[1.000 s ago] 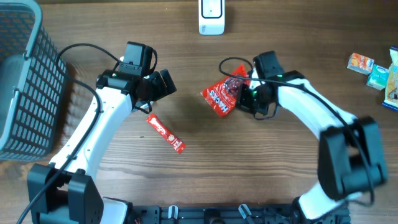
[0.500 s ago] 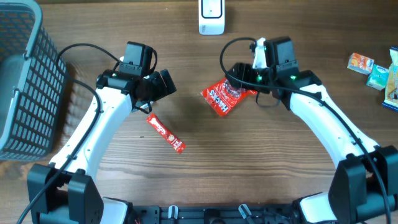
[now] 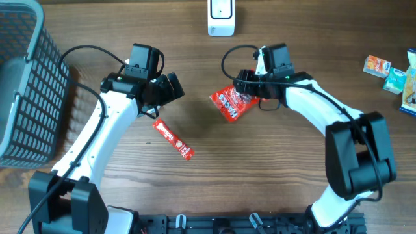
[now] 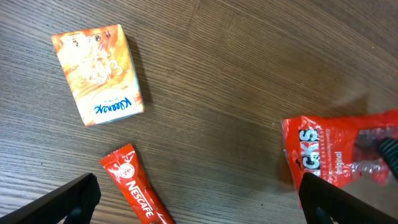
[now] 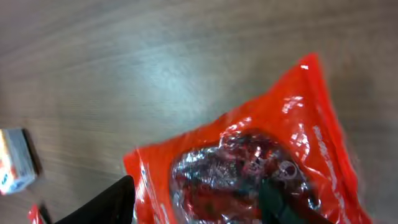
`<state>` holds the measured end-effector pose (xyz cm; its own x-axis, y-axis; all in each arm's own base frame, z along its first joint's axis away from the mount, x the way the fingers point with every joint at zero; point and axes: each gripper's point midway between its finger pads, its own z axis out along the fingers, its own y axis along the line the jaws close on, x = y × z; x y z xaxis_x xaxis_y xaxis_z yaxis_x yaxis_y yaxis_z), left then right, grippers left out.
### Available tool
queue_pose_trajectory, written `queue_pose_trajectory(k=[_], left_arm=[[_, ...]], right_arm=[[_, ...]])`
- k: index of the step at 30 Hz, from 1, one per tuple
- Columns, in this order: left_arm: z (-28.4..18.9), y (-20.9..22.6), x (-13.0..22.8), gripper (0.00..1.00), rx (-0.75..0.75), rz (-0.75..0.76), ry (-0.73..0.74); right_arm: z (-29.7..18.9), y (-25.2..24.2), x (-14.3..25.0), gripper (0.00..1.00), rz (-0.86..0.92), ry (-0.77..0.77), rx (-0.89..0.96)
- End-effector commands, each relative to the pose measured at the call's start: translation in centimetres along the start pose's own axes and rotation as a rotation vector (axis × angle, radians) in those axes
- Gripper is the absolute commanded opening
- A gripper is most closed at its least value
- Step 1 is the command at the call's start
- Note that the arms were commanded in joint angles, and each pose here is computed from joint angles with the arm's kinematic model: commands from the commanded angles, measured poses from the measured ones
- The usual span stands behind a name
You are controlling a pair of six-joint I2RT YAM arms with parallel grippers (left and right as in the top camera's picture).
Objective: Scan the item barcode
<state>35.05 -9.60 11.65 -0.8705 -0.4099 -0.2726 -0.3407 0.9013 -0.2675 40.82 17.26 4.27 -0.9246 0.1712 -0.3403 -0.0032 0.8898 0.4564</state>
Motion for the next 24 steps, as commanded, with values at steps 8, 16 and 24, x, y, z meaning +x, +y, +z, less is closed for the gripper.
queue_pose_trajectory(k=[8,16,24], left_arm=[[-0.1,-0.1,0.1,1.00,0.006,0.003,0.001],[-0.1,-0.1,0.1,1.00,0.006,0.003,0.001],[-0.1,-0.1,0.1,1.00,0.006,0.003,0.001]], right_arm=[[-0.8,-3.4,6.5,0.57,0.035,0.264,0.159],[-5.0,-0.8,13.3,0.52,-0.001,0.576,0.028],[-10.8,2.6,9.1,0.98,-0.172,0.415,-0.003]])
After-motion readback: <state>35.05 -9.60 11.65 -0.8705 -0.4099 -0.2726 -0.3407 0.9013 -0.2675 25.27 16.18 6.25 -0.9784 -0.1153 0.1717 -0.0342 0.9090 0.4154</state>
